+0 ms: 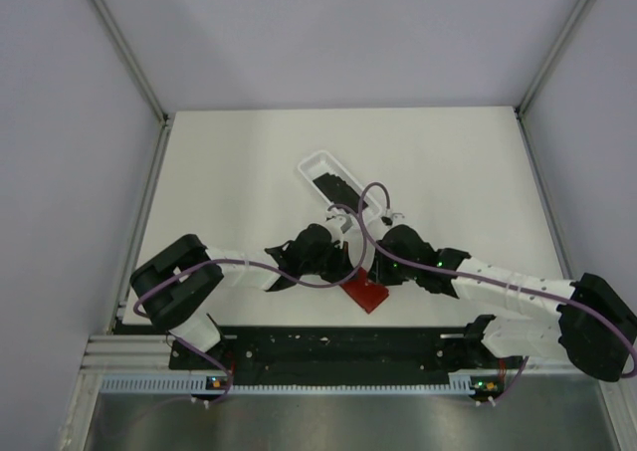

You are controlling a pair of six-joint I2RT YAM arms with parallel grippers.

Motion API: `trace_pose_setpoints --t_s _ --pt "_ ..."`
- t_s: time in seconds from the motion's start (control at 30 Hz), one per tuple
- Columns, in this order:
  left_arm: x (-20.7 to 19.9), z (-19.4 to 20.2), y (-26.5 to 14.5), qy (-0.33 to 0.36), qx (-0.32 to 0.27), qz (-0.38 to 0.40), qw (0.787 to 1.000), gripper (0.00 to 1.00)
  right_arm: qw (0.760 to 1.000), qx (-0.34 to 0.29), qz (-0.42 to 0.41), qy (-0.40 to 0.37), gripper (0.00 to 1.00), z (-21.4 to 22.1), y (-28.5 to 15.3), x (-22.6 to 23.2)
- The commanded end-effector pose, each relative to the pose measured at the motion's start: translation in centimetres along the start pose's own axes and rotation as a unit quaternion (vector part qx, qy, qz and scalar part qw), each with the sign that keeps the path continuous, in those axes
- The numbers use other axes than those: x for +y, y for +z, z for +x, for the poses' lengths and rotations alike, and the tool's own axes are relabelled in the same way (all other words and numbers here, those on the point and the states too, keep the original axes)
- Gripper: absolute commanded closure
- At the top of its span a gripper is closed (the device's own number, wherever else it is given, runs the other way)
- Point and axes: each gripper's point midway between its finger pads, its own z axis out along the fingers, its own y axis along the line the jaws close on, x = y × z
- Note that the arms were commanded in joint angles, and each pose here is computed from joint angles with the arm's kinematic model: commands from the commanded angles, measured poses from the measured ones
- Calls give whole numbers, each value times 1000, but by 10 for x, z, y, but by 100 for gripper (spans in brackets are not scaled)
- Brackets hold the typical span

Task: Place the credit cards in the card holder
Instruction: Close the card holder at the corner of the board.

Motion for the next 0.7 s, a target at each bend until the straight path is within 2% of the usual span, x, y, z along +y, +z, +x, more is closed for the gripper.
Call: trace_pose_setpoints --t_s 0.0,0.67 --pt "-6 -5 3 5 -9 14 1000 100 1000 -13 1 0 83 -10 0 2" --pt "-5 -3 3 5 -4 14 1000 100 1000 8 0 1 84 1 11 0"
